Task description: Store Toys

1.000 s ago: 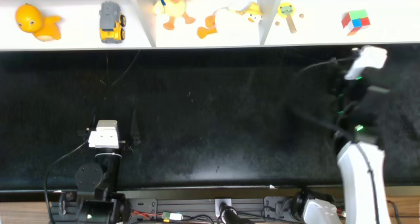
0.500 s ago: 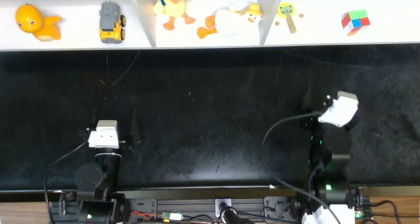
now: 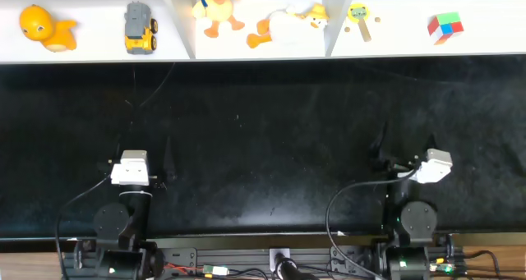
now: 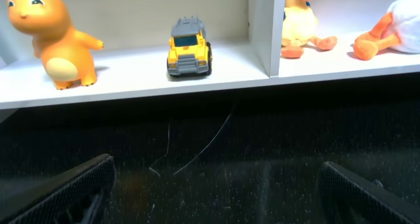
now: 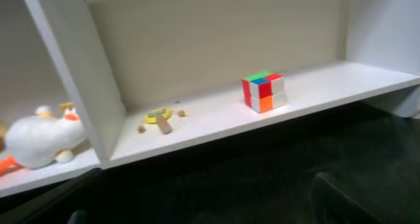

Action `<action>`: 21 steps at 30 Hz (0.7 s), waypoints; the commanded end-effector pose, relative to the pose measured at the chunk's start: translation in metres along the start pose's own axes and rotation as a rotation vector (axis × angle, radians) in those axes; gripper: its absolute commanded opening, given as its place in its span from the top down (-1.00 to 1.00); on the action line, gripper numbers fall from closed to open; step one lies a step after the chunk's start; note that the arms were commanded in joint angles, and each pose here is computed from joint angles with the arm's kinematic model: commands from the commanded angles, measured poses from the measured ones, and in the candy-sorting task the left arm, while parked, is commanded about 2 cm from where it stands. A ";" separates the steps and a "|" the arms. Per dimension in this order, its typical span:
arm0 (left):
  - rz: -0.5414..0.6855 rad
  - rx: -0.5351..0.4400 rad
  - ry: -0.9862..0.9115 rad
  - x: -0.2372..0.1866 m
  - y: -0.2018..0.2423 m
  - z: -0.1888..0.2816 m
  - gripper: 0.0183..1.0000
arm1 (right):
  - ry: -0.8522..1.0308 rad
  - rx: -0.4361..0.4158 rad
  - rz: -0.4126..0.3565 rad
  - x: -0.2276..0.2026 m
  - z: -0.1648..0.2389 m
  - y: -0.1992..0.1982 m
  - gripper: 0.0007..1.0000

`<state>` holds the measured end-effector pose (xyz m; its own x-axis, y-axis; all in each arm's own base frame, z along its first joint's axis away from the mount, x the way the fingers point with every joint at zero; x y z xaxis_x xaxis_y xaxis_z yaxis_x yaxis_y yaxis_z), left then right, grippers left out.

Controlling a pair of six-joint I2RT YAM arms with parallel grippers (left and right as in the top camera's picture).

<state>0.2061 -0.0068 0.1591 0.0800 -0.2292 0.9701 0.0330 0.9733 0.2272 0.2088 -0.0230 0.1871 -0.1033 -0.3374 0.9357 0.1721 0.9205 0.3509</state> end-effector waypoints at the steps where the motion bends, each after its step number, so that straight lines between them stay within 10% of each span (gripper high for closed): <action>1: -0.019 -0.007 -0.009 0.001 -0.001 0.000 -1.00 | 0.016 0.041 -0.010 -0.007 0.006 0.005 -0.99; 21: -0.019 -0.007 -0.009 0.001 -0.001 0.000 -1.00 | 0.043 0.046 -0.005 -0.012 0.006 0.006 -0.99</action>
<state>0.2061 -0.0067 0.1591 0.0801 -0.2292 0.9701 0.0327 0.9733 0.2273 0.2053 -0.0050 0.1811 -0.0512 -0.3453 0.9371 0.0965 0.9322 0.3488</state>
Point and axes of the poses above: each gripper's point midway between its finger pads, its own z axis back along the fingers, its own y axis along the line the jaws close on, x = y × z, the point moved 4 cm from there along z, back along the fingers, and after that the axes turned 8 degrees about -z, right-handed, at the moved point
